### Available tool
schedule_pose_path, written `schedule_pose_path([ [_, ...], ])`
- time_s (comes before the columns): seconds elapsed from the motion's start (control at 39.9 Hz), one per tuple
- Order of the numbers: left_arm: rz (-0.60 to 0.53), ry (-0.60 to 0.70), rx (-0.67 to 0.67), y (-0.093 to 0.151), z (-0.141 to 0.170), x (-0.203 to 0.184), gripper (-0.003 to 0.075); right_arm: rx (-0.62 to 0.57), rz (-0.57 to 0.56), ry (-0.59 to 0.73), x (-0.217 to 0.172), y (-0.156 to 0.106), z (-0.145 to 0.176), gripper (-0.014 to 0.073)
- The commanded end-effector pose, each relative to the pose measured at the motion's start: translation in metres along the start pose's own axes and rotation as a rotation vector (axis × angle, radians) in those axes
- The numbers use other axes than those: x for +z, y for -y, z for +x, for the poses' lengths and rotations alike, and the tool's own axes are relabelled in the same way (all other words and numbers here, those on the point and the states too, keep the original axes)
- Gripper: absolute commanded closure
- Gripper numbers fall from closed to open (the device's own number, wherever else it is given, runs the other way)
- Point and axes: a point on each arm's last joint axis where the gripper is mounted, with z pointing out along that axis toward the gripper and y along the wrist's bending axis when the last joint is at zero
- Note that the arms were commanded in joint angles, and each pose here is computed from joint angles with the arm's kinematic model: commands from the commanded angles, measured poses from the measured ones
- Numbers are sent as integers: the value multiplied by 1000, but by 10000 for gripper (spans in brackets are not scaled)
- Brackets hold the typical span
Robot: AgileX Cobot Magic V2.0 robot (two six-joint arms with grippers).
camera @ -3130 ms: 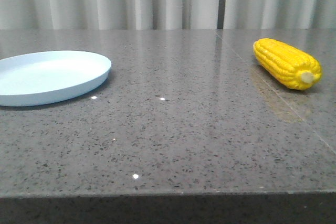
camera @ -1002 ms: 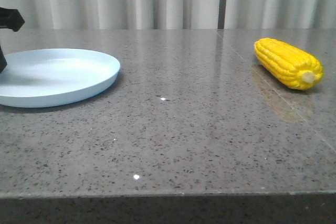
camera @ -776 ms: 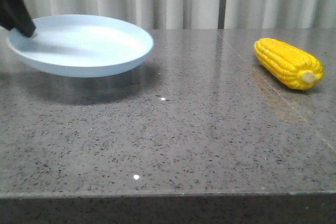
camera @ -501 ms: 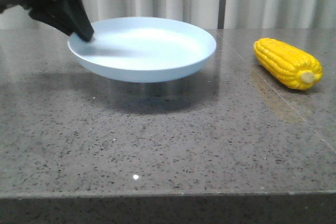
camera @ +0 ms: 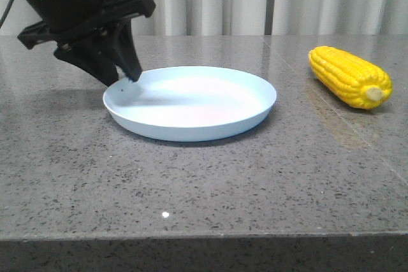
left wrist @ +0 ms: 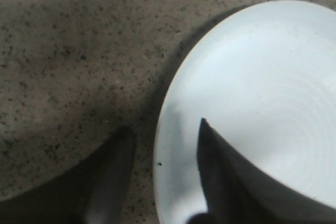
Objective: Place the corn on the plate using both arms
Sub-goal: 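Push the plate toward the middle of the table with the left gripper, then move the right gripper over the yellow corn cob and grasp it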
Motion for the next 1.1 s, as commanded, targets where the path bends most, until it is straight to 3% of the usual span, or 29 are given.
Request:
schedule_pose_path([
  [0.0,2,131,31,7,-17,-43,246,-7,1,94,-2,-1,-17,-6],
  [0.1,-44,162,76,4,-19,-67,268,-7,1,94,-2,-1,-17,-6],
  [0.18,-100,173,92,-1,-17,-85,338,-7,1,94,-2,-1,-17,-6],
  [0.4,-413,90,106,-25,7,-124,594,-7,1,94,-2,-1,-17,-6],
  [0.58,-443,150,99,-26,31,-146,741,-7,1,94,-2,-1,-17,-6],
  [0.8,-391,389,145,-21,73,-173,741,-7,1,94,-2,-1,-17,-6],
  [1.08,-306,777,224,-17,155,-202,741,-7,1,94,-2,-1,-17,-6],
])
